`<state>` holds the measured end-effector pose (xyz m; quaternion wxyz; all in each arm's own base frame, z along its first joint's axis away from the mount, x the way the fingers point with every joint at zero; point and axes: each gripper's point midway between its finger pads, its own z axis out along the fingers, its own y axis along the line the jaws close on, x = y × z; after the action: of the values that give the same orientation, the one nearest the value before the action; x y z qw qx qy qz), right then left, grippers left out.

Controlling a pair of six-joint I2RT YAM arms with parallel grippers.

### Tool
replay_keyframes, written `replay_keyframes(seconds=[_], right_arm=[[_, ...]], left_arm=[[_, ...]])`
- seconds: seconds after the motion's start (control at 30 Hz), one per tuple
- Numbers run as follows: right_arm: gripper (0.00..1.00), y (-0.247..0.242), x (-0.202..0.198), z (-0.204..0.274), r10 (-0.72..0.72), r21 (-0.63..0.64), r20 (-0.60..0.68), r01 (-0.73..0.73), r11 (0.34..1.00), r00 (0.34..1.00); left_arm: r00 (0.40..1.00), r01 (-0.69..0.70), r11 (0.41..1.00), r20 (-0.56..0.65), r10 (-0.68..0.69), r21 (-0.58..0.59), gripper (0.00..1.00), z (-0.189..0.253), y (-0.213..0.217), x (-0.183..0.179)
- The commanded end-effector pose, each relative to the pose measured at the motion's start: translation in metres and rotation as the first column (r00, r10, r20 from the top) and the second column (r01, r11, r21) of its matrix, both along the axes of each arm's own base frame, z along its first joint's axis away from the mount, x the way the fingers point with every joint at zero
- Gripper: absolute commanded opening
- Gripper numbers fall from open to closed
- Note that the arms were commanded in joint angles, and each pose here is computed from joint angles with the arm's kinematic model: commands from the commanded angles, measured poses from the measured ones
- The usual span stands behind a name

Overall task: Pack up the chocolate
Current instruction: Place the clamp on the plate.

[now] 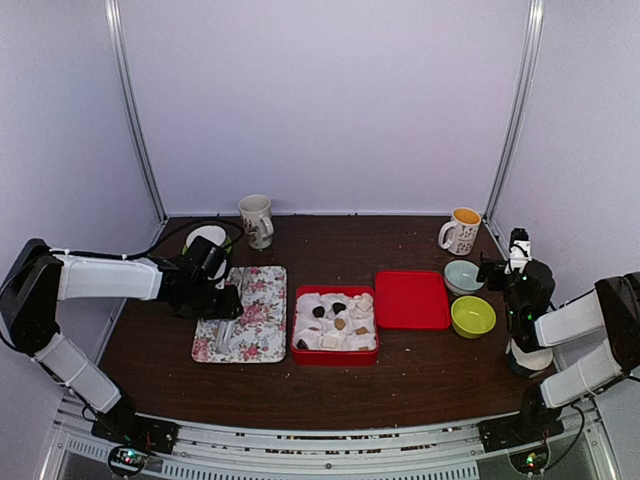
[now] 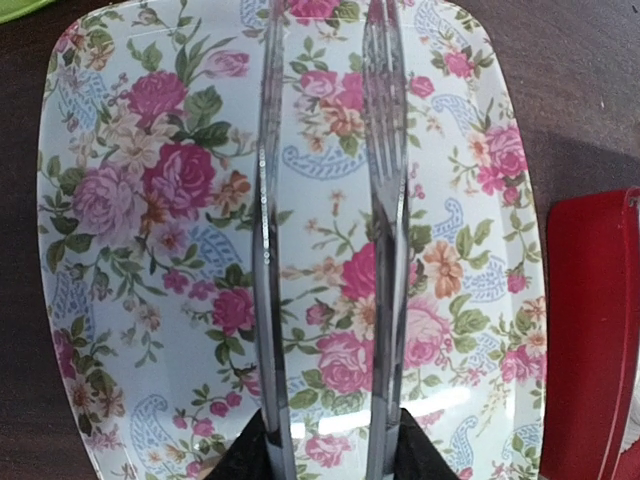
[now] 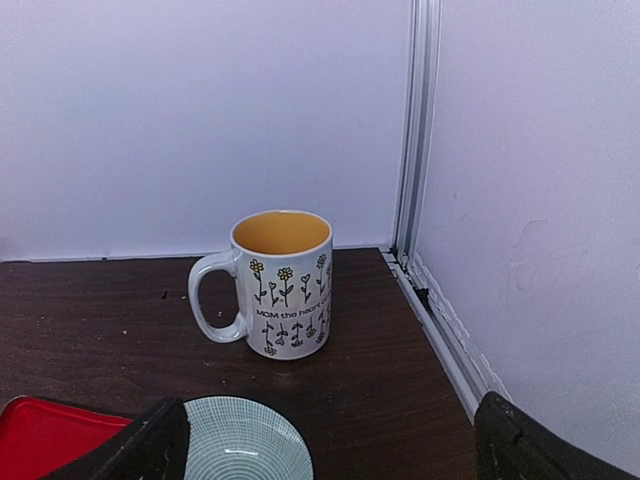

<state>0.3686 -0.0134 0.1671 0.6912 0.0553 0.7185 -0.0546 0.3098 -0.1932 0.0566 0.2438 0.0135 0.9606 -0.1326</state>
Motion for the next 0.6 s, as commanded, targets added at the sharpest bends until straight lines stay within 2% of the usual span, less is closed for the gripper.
replay_keyframes(seconds=[0.0,0.07,0.2,0.37,0.57], right_arm=[[1.00,0.008,0.005,0.010,0.049,-0.006,0.015,-0.049,0.999,0.999],[1.00,0.010,0.008,0.020,0.057,-0.015,0.004,-0.057,0.998,0.998],[1.00,-0.001,0.006,0.022,-0.012,0.027,-0.058,0.014,1.000,0.998],[1.00,-0.022,-0.012,0.025,-0.137,0.145,-0.045,0.142,0.979,0.990],[1.00,-0.045,-0.031,0.013,-0.281,0.182,-0.118,0.299,0.937,0.952]], left_arm=[[0.997,-0.048,0.997,0.057,0.051,-0.062,0.36,0.003,-0.004,0.013],[0.998,-0.045,0.997,0.051,0.048,-0.062,0.36,0.000,-0.004,0.012],[0.997,-0.050,0.999,0.059,0.050,-0.007,0.36,-0.002,0.004,0.014],[0.997,-0.032,0.999,0.068,0.030,0.025,0.36,-0.007,0.005,0.018],[0.997,-0.037,0.999,0.063,0.036,0.027,0.36,-0.011,0.002,0.023]])
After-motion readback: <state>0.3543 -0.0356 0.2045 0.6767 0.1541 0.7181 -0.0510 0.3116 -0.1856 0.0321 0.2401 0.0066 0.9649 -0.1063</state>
